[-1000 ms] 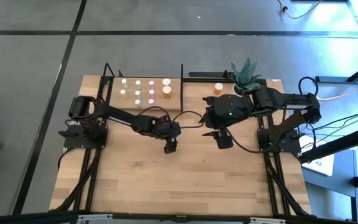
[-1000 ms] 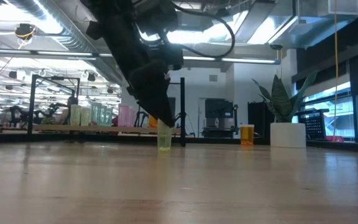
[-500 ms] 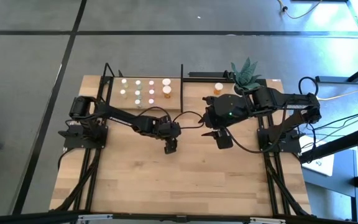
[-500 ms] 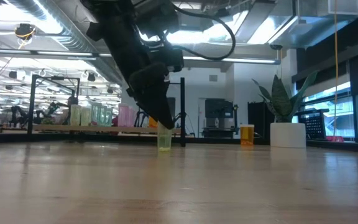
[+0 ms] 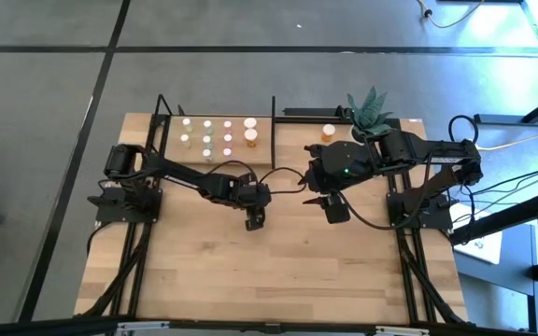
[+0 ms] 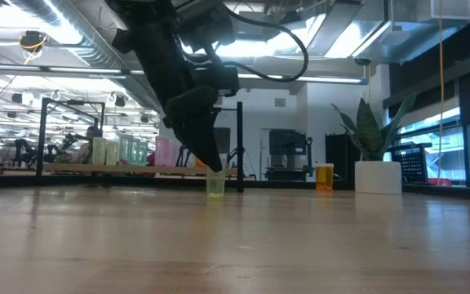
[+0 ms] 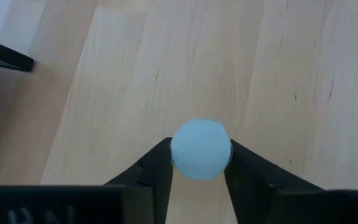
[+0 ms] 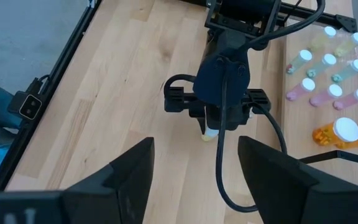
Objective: Pick and place medicine bottles onto shelf by color
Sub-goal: Put the yellow pill bottle on the shelf and align it with the other yellow pill bottles
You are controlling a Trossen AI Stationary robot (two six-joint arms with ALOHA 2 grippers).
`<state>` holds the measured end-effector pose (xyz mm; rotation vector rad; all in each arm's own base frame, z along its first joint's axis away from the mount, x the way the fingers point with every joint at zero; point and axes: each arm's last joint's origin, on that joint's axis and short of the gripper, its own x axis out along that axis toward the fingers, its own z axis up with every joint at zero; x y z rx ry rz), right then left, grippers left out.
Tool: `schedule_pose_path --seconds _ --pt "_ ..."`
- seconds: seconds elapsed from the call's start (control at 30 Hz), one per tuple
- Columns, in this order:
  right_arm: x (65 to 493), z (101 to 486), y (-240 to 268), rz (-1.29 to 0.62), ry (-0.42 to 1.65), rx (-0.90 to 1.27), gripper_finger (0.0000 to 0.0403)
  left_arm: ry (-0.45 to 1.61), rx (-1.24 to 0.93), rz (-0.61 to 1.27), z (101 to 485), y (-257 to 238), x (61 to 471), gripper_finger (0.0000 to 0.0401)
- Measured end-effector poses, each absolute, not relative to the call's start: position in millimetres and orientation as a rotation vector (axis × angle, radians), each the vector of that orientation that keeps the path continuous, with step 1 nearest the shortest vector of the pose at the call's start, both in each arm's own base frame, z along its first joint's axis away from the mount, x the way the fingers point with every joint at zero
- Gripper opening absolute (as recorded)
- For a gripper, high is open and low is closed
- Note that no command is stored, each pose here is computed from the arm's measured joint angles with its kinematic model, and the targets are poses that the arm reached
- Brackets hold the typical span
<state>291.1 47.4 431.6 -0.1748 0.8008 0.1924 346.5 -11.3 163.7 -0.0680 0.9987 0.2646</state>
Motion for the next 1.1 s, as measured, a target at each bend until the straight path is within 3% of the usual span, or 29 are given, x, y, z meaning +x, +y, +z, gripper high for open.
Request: schedule_pose_path --seconds 0.17,0.43,0.7,1.1 --pt "291.1 431.6 47.4 0.192 0.801 -0.175 0.0234 0.998 -0.068 0.264 163.8 -11.3 346.5 0.0099" --pt "291.1 431.5 47.4 0.192 0.801 -0.175 0.0234 0.994 -0.119 0.222 171.9 -12.8 343.3 0.0094" --pt "291.9 432.3 47.5 0.192 0.79 -0.174 0.0234 0.93 -0.238 0.264 224.4 -14.2 313.5 0.0093" --pt "296.1 436.6 48.3 0.199 0.725 -0.194 0.0234 0.866 -0.413 0.617 290.0 -5.6 226.8 0.0092"
